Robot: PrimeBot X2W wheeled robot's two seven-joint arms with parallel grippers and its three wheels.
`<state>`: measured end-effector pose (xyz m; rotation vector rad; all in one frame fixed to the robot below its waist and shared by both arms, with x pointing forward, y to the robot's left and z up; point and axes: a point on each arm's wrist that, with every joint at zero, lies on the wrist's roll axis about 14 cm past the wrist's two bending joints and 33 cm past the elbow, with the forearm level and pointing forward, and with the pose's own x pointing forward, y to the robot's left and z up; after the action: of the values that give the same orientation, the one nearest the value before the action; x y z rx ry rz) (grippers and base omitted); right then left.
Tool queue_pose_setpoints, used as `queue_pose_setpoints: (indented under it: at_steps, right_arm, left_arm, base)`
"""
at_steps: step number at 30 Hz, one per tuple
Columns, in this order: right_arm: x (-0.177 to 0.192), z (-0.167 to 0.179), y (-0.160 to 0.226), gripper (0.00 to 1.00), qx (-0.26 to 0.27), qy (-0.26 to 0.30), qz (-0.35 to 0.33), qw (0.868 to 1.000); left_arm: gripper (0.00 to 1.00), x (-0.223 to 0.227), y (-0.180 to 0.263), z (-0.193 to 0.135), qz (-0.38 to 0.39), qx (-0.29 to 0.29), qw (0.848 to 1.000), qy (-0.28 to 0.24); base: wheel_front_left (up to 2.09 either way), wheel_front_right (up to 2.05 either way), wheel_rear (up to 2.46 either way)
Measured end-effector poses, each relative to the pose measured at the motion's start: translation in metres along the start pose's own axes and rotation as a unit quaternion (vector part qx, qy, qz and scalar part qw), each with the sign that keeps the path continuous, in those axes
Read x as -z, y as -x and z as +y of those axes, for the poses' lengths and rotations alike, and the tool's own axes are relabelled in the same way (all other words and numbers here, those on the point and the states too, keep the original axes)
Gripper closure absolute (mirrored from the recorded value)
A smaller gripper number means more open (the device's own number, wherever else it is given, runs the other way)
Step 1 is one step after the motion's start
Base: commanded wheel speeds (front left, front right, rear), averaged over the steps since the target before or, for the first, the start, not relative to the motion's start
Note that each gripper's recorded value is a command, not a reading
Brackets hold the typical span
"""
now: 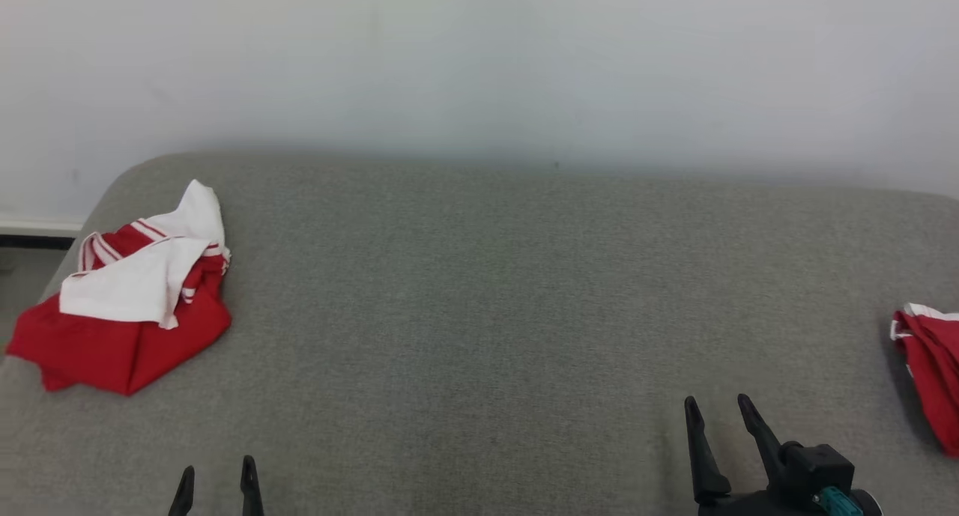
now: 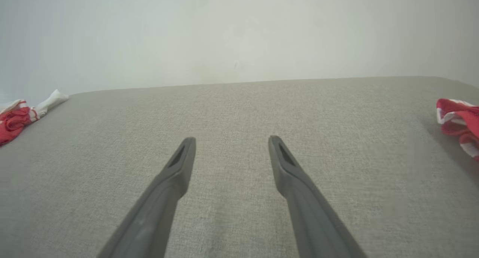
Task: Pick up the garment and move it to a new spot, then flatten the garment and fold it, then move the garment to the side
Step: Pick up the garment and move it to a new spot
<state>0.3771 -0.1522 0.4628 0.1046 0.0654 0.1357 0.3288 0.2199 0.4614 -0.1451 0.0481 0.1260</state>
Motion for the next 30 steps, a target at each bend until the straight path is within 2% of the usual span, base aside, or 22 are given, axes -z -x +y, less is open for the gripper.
queue_pose_setpoints:
  at_steps: [9, 20, 24, 30]
  right_arm:
    - [0.008, 0.061, -0.031, 0.00, -0.092, 0.006, 0.013, 0.996]
    - [0.019, 0.143, -0.053, 0.00, -0.211, 0.012, 0.027, 0.977]
    - [0.022, 0.158, -0.057, 0.00, -0.232, 0.011, 0.029, 0.972]
    - [0.028, 0.153, -0.063, 0.00, -0.233, 0.015, 0.035, 0.972]
  left_arm:
    - [0.00, 0.000, 0.031, 0.055, -0.001, -0.091, 0.996, 0.001]
    - [0.00, 0.005, 0.088, 0.114, 0.004, -0.211, 0.977, 0.009]
    - [0.00, 0.006, 0.098, 0.123, 0.006, -0.233, 0.972, 0.017]
    - [0.00, 0.012, 0.093, 0.120, 0.018, -0.230, 0.973, 0.025]
  base:
    - [0.00, 0.00, 0.00]
    - [0.00, 0.00, 0.00]
    - [0.00, 0.00, 0.00]
    - [0.00, 0.00, 0.00]
